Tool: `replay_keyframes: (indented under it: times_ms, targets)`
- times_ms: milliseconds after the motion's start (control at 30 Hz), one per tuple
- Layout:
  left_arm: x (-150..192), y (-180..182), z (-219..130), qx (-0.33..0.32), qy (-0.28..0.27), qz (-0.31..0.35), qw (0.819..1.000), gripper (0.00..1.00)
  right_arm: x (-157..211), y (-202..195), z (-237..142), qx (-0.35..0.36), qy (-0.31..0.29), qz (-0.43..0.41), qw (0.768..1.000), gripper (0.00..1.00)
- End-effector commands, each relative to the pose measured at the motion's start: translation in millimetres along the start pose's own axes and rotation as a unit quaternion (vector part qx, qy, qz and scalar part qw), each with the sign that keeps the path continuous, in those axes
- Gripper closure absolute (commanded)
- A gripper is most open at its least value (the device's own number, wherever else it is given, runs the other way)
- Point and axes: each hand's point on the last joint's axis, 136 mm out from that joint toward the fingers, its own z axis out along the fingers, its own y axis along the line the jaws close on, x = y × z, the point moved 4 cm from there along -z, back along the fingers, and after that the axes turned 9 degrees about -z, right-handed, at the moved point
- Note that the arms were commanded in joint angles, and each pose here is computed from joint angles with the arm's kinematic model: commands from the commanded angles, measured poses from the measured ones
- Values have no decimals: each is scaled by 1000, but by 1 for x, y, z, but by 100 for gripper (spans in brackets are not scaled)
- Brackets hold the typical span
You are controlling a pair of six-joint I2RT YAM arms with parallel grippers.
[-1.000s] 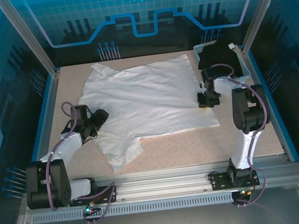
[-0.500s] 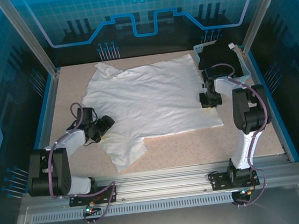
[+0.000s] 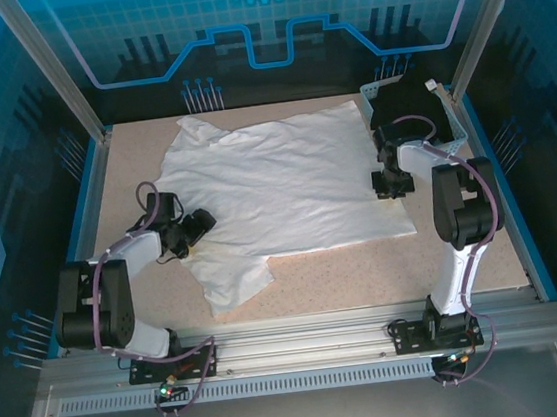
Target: Fold the inside-out t-shirt
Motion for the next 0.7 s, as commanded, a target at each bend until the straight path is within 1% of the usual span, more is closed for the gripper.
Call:
replay_keyframes:
  times_ms: [0, 133, 267, 367, 433, 500, 600, 667]
  targets:
    - [6, 32, -11, -51, -13, -7, 999, 17, 8, 9, -4, -15, 5, -9, 1000, 76]
    - [0, 41, -25, -52, -42, -18, 998, 15, 17, 20, -8, -35, 3, -12, 999, 76]
    - [-5, 26, -40, -30, -51, -11, 998, 15, 20, 21, -19, -39, -14, -11, 999, 74]
    - [2, 14, -56, -5, -49, -6, 999, 15, 24, 20, -38, -50, -46, -6, 998, 66]
    - [24, 11, -64, -9, -40, 15, 999, 15, 34, 21, -52, -70, -67, 2, 995, 62]
    - [51, 15, -68, -27, -19, 38, 999, 15, 47, 23, -60, -94, -80, 13, 992, 60]
    - [90, 36, -76, -60, 18, 43, 997, 17, 72, 25, -66, -132, -91, 39, 986, 57]
    - [108, 50, -82, -72, 30, 37, 996, 20, 92, 26, -60, -142, -82, 52, 985, 56]
